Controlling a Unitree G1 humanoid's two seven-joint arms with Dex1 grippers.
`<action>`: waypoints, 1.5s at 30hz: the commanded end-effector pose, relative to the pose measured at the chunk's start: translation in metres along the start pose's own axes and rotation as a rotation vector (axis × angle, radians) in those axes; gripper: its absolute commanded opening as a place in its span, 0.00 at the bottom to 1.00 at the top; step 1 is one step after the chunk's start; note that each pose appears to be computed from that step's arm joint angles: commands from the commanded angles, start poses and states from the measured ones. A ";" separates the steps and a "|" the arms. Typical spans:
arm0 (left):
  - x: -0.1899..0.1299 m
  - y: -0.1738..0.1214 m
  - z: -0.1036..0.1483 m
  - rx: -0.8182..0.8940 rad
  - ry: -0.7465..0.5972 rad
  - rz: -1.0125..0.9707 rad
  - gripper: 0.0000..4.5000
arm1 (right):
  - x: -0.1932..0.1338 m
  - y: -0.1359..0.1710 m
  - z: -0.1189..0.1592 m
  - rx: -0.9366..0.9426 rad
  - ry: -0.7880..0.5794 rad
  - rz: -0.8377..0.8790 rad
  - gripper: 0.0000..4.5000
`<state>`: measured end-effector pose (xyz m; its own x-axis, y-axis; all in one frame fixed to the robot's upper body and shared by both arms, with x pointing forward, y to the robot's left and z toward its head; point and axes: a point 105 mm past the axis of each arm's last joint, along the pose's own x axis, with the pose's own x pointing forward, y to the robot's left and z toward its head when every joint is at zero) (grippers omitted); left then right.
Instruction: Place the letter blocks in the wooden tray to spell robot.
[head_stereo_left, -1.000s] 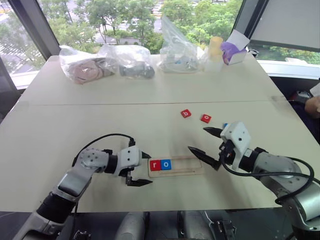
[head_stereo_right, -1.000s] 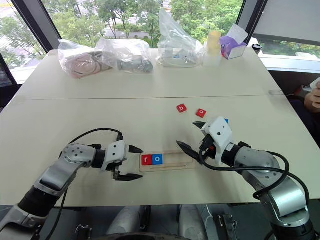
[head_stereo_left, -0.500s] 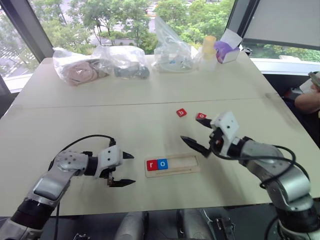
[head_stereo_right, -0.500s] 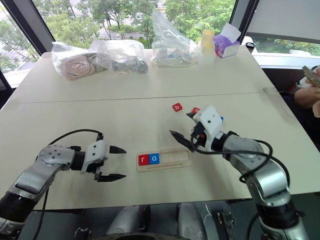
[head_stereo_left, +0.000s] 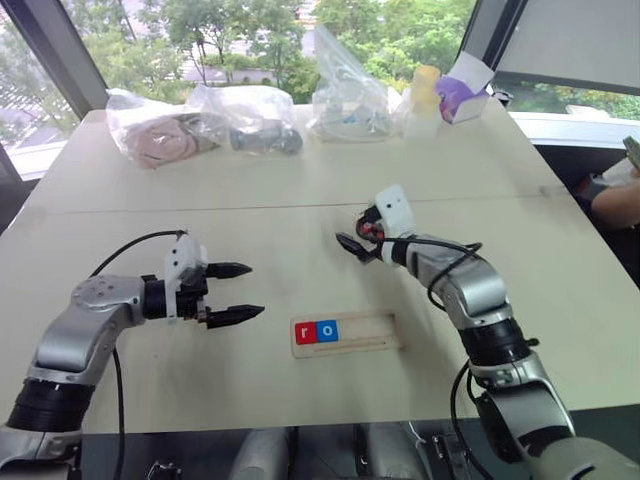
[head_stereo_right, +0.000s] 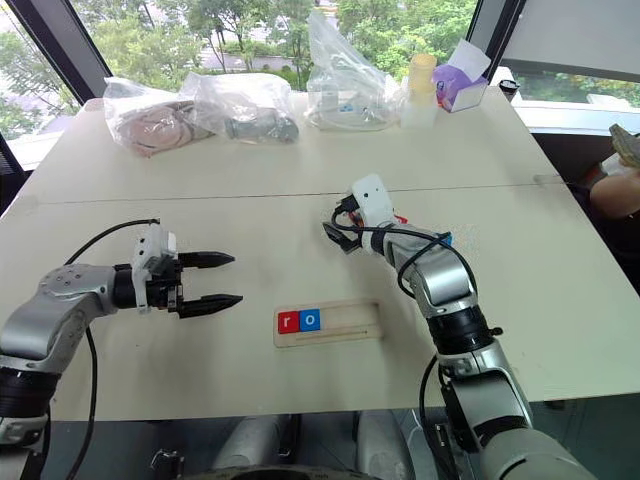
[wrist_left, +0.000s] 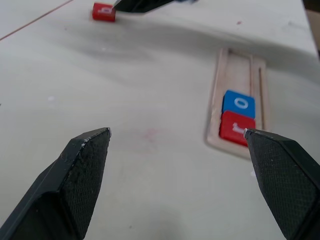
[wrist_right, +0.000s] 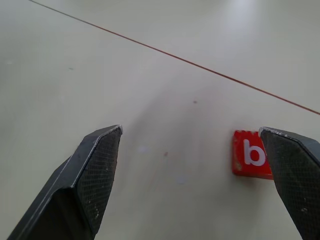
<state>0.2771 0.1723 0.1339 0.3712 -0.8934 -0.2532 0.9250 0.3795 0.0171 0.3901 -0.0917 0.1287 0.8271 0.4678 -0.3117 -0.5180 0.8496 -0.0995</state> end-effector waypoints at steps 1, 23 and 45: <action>-0.002 -0.006 0.017 0.030 -0.060 0.007 0.99 | 0.010 -0.006 0.019 -0.008 -0.059 -0.062 1.00; 0.008 -0.003 0.016 0.052 -0.090 0.107 1.00 | 0.032 -0.016 -0.001 0.136 0.068 -0.049 0.25; 0.023 -0.017 0.024 0.112 -0.102 -0.068 1.00 | -0.154 -0.029 -0.049 0.185 0.229 -0.297 0.26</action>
<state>0.2736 0.1407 0.1406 0.3361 -0.9272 -0.1653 0.9418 0.3304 0.0620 0.2705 -0.2000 0.1227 0.8216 0.1601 -0.5471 -0.2192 0.9747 -0.0439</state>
